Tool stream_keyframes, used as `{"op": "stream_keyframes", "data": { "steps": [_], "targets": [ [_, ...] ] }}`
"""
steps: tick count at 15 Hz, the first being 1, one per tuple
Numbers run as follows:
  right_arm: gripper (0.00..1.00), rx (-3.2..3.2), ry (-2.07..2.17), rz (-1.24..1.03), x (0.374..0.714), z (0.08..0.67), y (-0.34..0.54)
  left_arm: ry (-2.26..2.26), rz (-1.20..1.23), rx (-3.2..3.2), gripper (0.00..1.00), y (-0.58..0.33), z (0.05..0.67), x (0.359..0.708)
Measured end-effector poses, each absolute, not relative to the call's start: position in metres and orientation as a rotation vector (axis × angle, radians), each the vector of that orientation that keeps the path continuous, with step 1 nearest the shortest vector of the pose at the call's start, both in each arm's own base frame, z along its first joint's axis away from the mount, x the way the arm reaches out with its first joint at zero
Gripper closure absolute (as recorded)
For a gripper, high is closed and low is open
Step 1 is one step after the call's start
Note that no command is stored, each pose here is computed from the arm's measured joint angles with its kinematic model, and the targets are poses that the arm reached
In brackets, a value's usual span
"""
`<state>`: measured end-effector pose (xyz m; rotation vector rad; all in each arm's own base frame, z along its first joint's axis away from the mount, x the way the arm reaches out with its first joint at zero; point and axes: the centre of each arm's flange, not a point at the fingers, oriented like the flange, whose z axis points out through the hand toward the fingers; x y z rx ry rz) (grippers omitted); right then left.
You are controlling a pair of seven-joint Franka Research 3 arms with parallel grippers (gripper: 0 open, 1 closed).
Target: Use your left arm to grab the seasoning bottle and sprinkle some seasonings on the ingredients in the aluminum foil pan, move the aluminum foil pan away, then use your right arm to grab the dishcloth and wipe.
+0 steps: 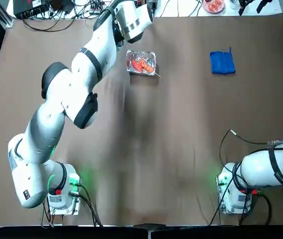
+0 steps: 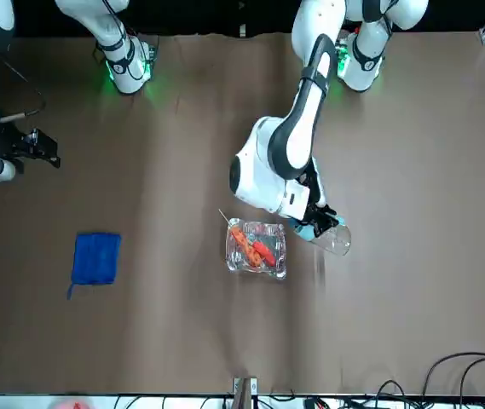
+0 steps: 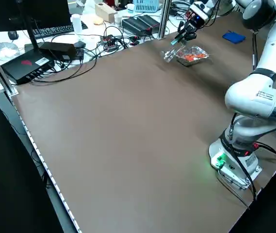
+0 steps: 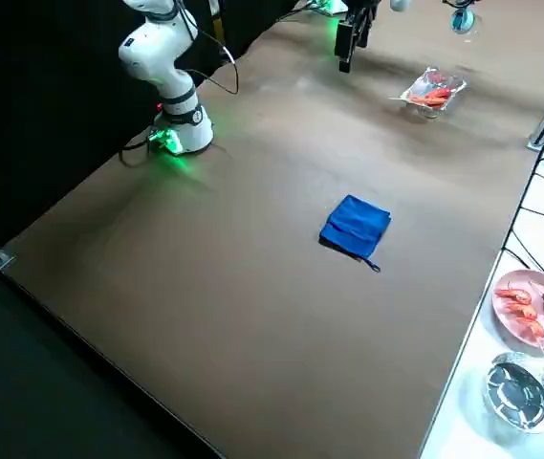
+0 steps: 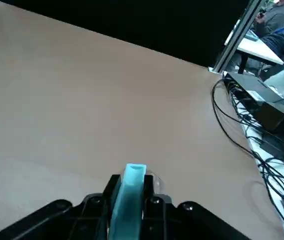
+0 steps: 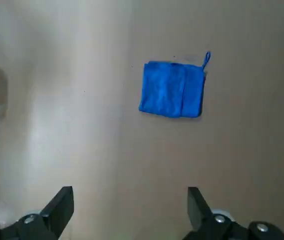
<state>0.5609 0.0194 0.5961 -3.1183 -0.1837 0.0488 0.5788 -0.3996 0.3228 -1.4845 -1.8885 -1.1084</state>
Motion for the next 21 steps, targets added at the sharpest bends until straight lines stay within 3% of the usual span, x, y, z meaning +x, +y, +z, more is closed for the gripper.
{"op": "stream_keyframes", "data": {
  "steps": [21],
  "targets": [
    [0.0,-3.116,-0.205,0.014,0.563,0.598,0.027,-1.953,-1.053,-1.657,0.77,-0.442,0.327,0.569]
  ]
}}
